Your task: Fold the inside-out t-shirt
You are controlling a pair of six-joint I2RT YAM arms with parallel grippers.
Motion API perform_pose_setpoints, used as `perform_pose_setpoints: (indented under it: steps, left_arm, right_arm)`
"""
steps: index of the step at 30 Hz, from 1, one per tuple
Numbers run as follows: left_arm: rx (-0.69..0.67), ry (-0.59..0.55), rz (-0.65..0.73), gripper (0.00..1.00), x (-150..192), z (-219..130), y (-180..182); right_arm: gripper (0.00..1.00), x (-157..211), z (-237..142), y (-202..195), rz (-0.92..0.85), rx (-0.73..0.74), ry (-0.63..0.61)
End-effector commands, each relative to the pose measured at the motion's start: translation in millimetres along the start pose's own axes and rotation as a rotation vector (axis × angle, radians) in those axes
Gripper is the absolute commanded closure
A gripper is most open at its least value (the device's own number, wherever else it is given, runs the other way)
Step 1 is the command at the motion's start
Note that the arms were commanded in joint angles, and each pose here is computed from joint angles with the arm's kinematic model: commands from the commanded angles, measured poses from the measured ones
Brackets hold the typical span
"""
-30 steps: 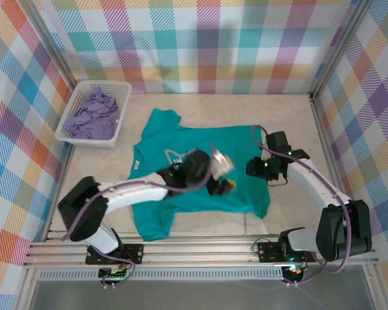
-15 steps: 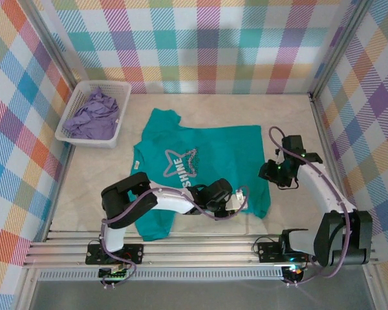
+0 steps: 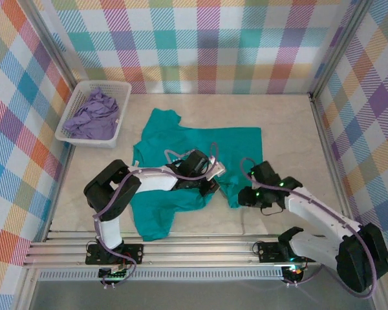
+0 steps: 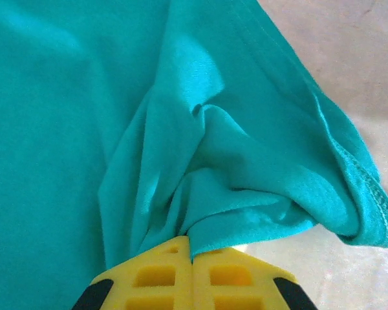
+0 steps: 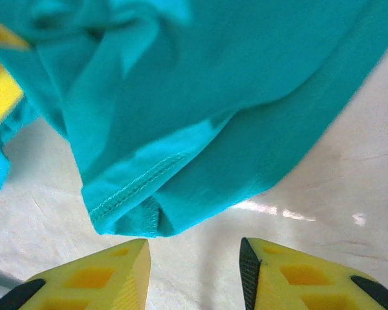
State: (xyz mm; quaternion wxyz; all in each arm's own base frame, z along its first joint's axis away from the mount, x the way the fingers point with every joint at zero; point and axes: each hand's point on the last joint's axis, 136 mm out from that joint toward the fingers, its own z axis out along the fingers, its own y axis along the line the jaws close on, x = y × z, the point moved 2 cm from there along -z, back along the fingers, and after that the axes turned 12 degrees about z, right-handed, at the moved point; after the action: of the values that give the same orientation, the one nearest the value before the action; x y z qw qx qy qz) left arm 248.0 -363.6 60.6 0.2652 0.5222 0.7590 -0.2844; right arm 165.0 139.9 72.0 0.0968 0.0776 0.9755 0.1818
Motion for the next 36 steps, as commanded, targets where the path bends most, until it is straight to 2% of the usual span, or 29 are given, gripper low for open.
perform_pose_setpoints:
  steps: [1, 4, 7, 10, 13, 18, 21, 26, 29, 36]
  left_arm:
    - [0.1, -0.007, -0.067, 1.0, -6, -6, -14]
    - [0.109, -0.008, -0.077, 1.0, -7, -5, -15]
    - [0.117, -0.014, -0.083, 1.0, -8, -5, -16]
    - [0.126, -0.003, -0.09, 1.0, -5, -8, -17]
    - [0.148, -0.018, -0.118, 1.0, -4, -17, -15]
    - [0.186, -0.06, -0.164, 1.0, -8, -25, -14]
    - [0.2, -0.06, -0.189, 1.0, -10, -21, -14]
    - [0.208, -0.059, -0.223, 1.0, -10, -17, -13]
    - [0.212, -0.053, -0.234, 1.0, -9, -16, -13]
    - [0.239, -0.056, -0.243, 1.0, -14, -18, -16]
  right_arm:
    - [0.57, -8, 7, 29, -0.051, -0.069, -0.101]
    - [0.54, 0, 19, 43, -0.091, -0.087, -0.101]
    - [0.56, -2, 33, 40, -0.087, -0.037, -0.1]
    - [0.72, -19, 25, 10, -0.061, 0.167, -0.16]
    - [0.88, -39, 12, -11, 0.003, 0.219, -0.193]
    - [0.92, -68, 2, -26, 0.068, 0.232, -0.173]
    - [0.91, -72, 1, -22, 0.068, 0.214, -0.13]
    - [0.78, -60, -2, -13, 0.097, 0.14, -0.083]
    - [0.68, -49, 1, -16, 0.104, 0.143, -0.068]
    - [0.59, -36, 17, -14, 0.075, 0.158, -0.057]
